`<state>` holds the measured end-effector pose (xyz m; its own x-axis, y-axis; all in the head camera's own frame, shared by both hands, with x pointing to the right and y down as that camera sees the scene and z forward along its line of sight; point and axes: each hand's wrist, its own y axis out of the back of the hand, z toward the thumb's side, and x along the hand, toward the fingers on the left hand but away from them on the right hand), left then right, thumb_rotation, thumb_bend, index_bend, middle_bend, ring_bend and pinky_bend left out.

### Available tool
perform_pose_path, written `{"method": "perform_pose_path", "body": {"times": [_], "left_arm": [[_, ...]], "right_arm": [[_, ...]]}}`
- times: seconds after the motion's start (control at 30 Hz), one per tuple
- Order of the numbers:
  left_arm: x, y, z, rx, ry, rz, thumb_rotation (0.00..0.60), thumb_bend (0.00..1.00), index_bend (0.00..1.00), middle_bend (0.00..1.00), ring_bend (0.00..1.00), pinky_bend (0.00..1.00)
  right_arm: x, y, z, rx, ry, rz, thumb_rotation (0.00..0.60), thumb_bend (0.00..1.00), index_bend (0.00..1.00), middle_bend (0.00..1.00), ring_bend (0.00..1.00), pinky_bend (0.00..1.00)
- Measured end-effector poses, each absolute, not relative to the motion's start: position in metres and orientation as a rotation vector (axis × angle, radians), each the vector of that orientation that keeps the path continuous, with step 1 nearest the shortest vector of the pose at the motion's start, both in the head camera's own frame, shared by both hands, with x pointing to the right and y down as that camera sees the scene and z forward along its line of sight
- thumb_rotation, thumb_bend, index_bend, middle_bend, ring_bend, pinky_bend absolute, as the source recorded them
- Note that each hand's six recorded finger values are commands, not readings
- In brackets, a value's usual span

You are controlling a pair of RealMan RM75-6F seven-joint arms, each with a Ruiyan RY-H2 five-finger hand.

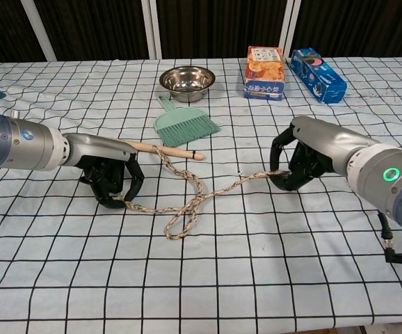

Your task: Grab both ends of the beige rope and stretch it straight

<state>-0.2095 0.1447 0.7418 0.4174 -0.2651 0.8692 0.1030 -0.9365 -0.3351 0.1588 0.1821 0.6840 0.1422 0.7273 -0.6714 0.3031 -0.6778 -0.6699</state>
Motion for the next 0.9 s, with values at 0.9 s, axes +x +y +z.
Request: {"method": "perform_pose_path", "body": {"times": [0.9], "left_arm": [[-0.22,0.124,0.717,-2.283,0.211,-1.508,0.6,0.45,0.66,1.0,1.0,0.87]], "right_arm": [[0.163,0.175,0.671,-2.051,-0.993,1.528,0.6,0.4,0.62,1.0,1.0,1.0]]}}
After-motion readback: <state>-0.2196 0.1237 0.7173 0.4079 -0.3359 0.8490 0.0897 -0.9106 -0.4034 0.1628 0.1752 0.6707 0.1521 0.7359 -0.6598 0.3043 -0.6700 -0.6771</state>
